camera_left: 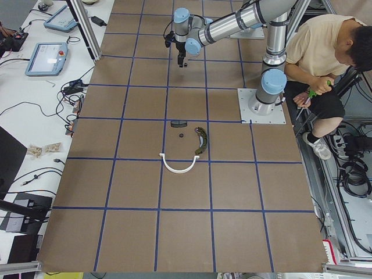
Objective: Place bearing gear from tray to pile
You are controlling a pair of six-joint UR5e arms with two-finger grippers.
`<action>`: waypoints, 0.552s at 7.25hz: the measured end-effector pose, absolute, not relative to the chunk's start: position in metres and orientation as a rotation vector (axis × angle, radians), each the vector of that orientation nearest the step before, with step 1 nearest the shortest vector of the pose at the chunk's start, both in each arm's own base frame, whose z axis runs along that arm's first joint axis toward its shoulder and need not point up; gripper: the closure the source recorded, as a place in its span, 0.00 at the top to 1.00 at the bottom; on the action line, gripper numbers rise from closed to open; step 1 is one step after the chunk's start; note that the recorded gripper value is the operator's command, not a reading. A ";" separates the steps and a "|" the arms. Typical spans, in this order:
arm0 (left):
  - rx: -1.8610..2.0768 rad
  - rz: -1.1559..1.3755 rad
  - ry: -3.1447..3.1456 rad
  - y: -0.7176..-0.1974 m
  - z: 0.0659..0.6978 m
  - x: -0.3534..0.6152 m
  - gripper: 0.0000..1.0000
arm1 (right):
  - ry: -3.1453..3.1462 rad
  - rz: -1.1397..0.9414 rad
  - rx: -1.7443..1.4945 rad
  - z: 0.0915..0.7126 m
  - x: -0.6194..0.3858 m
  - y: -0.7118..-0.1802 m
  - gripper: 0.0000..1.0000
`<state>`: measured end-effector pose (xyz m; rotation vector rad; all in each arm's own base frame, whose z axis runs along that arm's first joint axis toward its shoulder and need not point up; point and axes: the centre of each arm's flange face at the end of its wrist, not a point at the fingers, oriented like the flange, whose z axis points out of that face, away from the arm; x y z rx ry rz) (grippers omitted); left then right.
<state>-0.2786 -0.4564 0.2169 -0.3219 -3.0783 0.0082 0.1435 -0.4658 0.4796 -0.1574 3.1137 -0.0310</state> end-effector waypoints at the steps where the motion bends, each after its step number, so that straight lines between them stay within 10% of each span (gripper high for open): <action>1: -0.341 0.043 -3.070 -0.450 0.205 -0.283 1.00 | 3.115 -0.017 -0.161 0.485 0.143 -0.467 1.00; 4: -0.385 0.054 -3.064 -0.441 0.182 -0.296 0.90 | 3.140 -0.020 -0.171 0.496 0.142 -0.502 1.00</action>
